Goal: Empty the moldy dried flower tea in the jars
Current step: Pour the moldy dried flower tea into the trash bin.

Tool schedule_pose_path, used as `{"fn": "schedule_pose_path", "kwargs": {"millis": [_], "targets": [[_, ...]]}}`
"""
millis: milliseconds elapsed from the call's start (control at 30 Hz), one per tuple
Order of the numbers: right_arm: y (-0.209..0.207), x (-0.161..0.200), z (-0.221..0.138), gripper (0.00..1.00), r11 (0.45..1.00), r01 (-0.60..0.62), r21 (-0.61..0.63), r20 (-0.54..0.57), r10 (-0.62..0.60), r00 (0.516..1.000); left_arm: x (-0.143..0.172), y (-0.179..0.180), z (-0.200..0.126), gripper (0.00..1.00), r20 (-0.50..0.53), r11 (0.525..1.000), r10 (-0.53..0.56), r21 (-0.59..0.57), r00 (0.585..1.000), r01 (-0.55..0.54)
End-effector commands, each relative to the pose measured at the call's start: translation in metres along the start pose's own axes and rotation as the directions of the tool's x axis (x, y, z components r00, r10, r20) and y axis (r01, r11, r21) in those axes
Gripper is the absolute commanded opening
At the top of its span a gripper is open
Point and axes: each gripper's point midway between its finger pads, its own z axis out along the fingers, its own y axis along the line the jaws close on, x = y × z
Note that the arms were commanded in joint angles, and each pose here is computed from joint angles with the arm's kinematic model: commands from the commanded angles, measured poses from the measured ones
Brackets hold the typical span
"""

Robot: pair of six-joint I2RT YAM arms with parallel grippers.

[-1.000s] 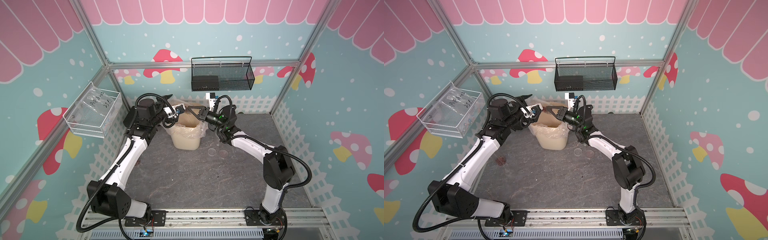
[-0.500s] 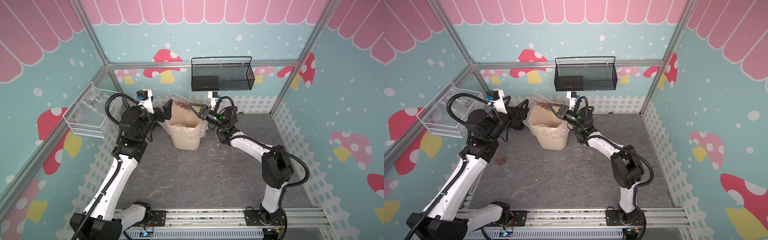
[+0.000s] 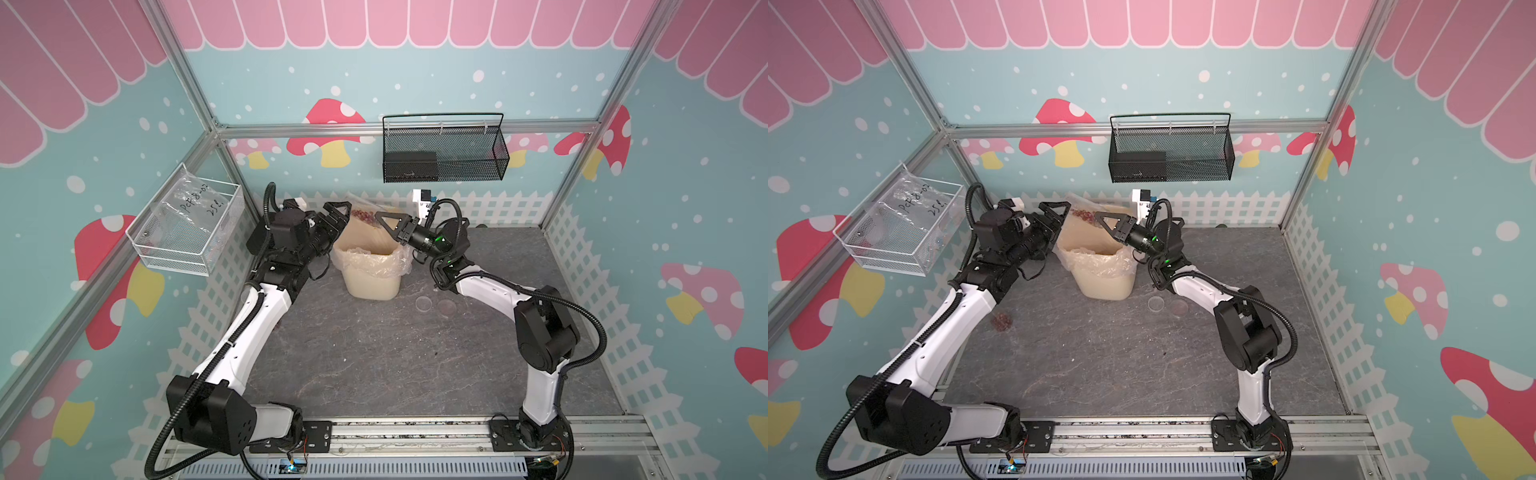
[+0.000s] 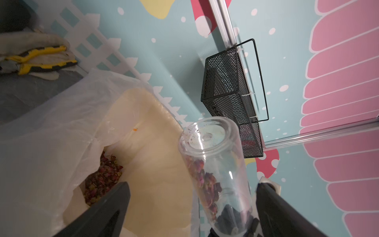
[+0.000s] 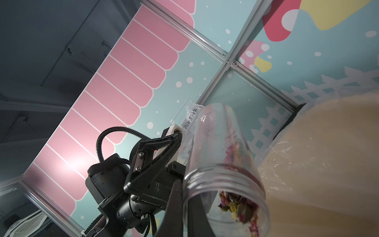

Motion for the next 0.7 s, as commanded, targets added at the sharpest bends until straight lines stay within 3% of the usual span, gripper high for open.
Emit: {"fn": "schedule_pose_path", "kwargs": {"millis": [0, 300, 667], "targets": [[0.011, 0.005, 0.004, 0.0, 0.999, -0.007, -0.053, -0.006, 0.007, 1.0, -0.007, -0.029, 0.003, 0.99, -0.017, 0.984, -0.133, 0.114, 0.991, 0.134], [0.016, 0.015, 0.011, 0.0, 0.997, -0.013, -0.082, -0.031, 0.01, 0.999, -0.007, -0.036, 0.031, 0.93, -0.082, 0.962, -0.213, 0.158, 0.974, 0.223], [0.015, 0.014, 0.01, 0.01, 0.996, -0.003, -0.086, -0.015, 0.002, 1.0, -0.008, -0.032, 0.042, 0.53, -0.082, 0.948, -0.238, 0.198, 0.968, 0.25]]}}
